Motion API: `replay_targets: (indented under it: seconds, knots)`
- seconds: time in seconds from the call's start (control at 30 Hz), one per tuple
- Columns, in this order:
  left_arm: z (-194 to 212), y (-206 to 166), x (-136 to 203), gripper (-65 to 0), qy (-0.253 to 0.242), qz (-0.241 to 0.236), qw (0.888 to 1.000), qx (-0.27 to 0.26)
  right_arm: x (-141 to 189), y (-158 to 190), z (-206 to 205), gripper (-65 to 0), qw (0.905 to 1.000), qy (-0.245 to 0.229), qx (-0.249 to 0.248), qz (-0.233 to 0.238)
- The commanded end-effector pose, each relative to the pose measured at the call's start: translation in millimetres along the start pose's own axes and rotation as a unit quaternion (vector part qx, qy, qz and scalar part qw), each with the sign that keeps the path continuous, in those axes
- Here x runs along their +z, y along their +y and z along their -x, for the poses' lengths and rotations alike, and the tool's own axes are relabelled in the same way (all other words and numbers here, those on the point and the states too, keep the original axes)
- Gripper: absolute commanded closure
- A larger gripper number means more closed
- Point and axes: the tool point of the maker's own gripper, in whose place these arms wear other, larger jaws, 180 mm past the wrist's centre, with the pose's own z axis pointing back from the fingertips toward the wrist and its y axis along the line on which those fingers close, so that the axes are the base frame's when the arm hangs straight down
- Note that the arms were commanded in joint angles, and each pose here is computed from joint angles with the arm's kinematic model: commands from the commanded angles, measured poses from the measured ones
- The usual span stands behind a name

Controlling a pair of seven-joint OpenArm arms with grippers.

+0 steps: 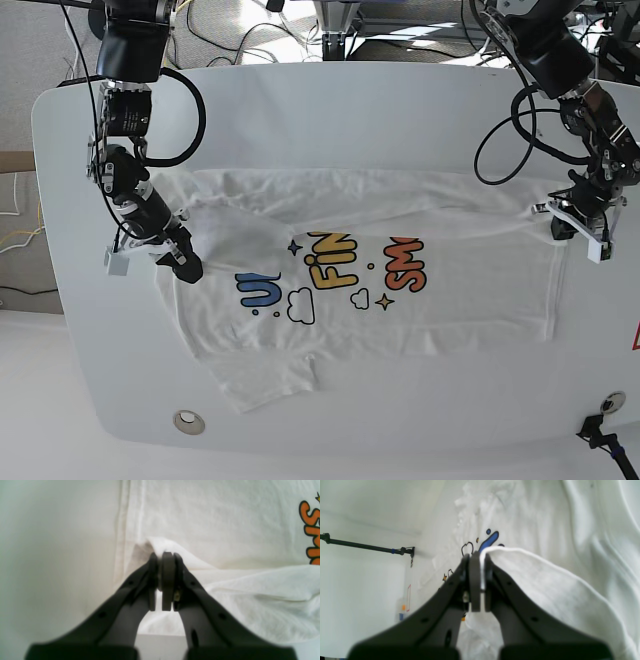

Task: Fold the T-shirt properly
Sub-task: 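Lift the hem with both grippers and fold it toward the collar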

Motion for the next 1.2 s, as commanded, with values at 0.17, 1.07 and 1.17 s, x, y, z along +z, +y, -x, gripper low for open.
replay_targets:
  seconds: [0.17, 1.07, 1.17]
  knots:
    - [-23, 12, 5, -18.8, -0.021, -0.009, 1.000, -0.020, -5, 16, -23, -7.9, 0.9992, -0.023, 0.029, -0.011]
    - [-9, 2, 81, -61.5, -0.107, 0.002, 0.968, -0.227, 92, -65, -12, -43.6, 0.8964, 0.078, 0.398, 0.178]
    - [-2, 3, 82, -61.5, -0.098, 0.003, 0.969, -0.227, 92, -78, -12, -43.6, 0.9023, 0.084, 0.385, 0.175]
